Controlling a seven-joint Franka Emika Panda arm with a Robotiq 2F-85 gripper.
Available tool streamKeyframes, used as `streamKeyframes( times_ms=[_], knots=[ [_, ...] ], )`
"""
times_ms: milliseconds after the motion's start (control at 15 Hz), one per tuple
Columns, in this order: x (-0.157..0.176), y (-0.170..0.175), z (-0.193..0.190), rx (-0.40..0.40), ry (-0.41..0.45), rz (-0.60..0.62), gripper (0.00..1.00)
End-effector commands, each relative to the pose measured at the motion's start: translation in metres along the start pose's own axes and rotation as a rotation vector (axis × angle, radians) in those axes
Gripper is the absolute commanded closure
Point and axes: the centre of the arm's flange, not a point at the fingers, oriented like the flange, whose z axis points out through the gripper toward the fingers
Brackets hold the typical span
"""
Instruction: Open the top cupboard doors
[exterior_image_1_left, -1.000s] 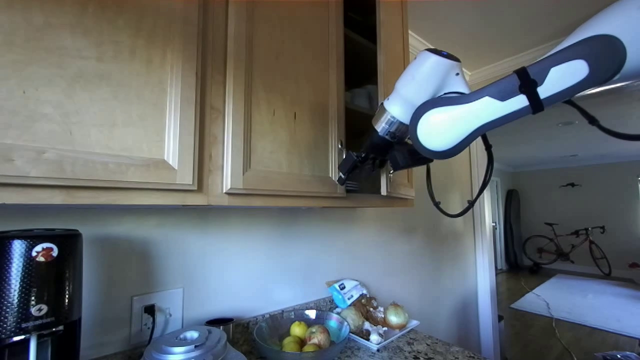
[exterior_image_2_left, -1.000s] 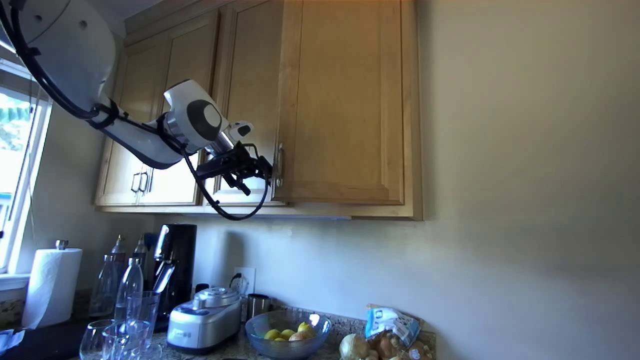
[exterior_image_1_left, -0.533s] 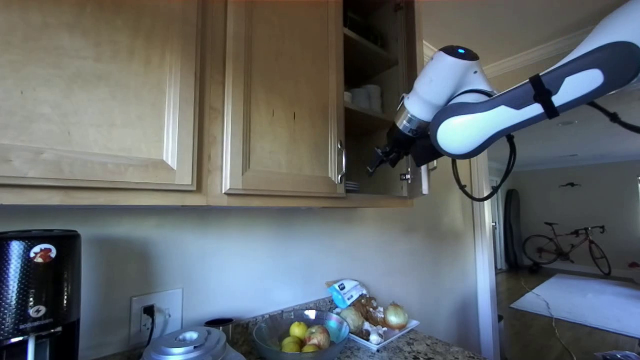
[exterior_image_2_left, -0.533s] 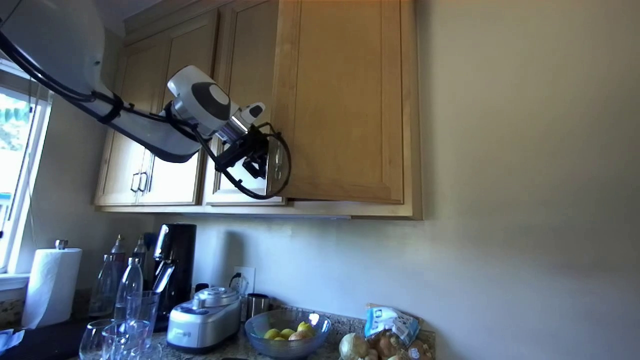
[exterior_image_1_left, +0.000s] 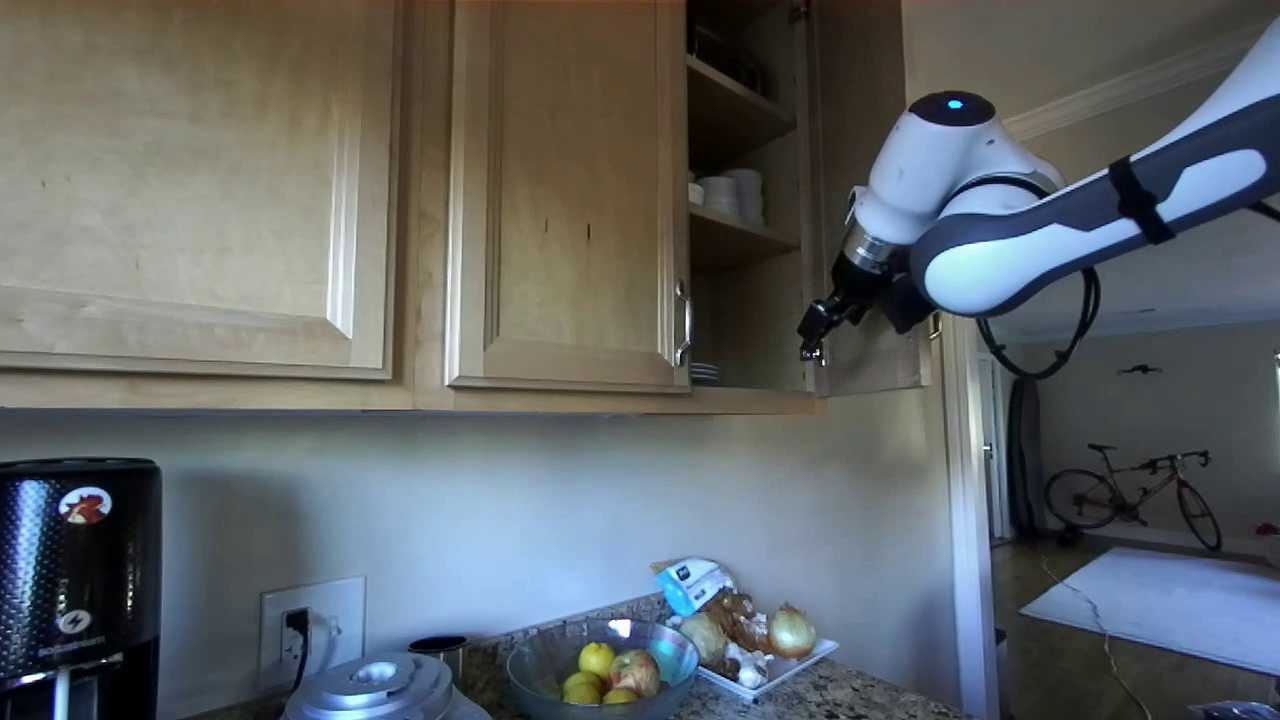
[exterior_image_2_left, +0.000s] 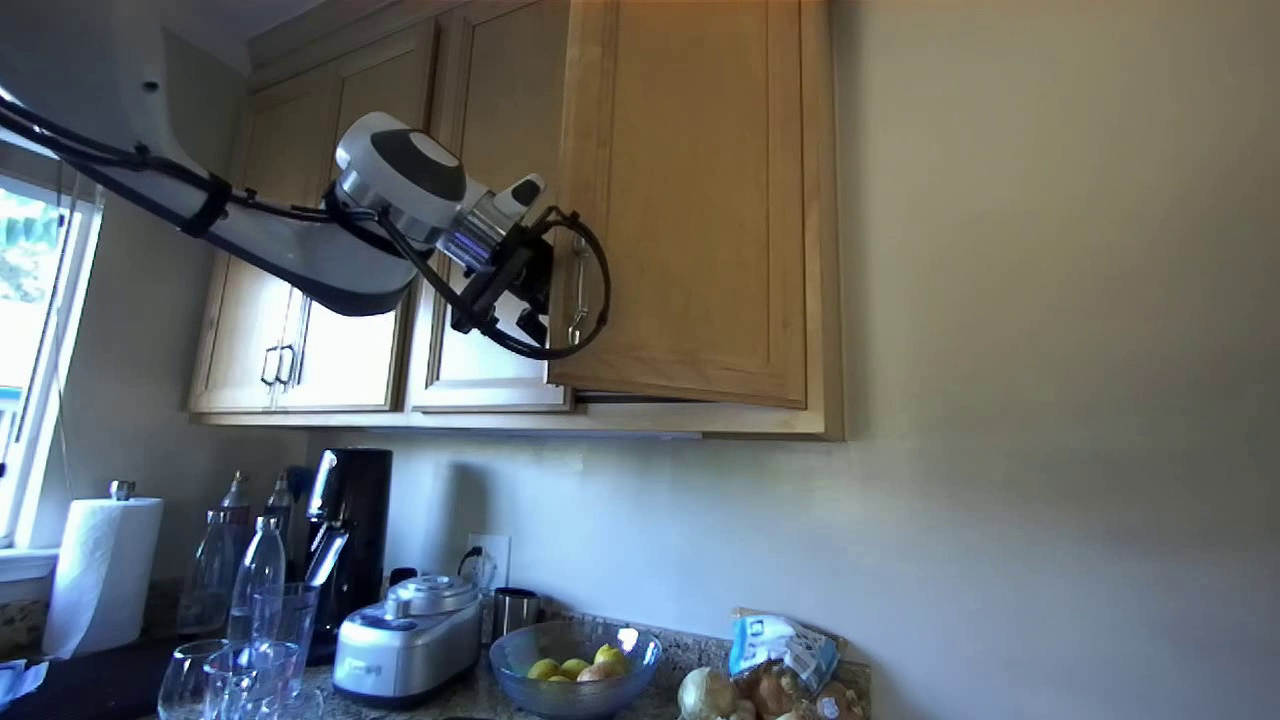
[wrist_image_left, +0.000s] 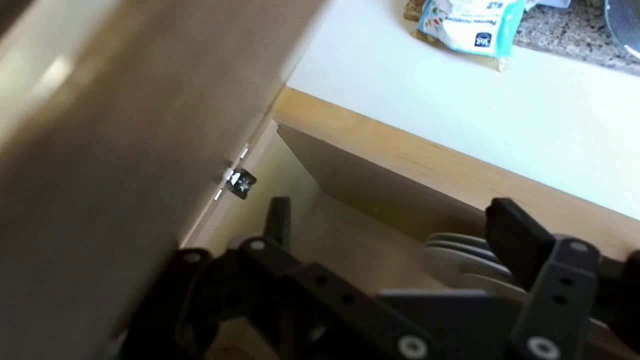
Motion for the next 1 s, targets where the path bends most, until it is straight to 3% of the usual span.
streamKeyframes(
  times_ms=[0, 200, 333, 600, 800, 933],
  knots=[
    [-0.028, 0.020, -0.016, -0.084, -0.062, -0.066, 0.00],
    [-0.038, 0.028, -0.021, -0.122, -0.108, -0.126, 0.00],
    [-0.040, 0.025, -0.026, -0.104, -0.116, -0.145, 0.00],
    [-0.036, -0.002, -0.037, 0.042, -0.092, -0.146, 0.00],
    [-0.026, -0.047, -0.049, 0.216, -0.086, -0.105, 0.00],
    [-0.019, -0.074, -0.055, 0.272, -0.078, -0.044, 0.00]
  ],
)
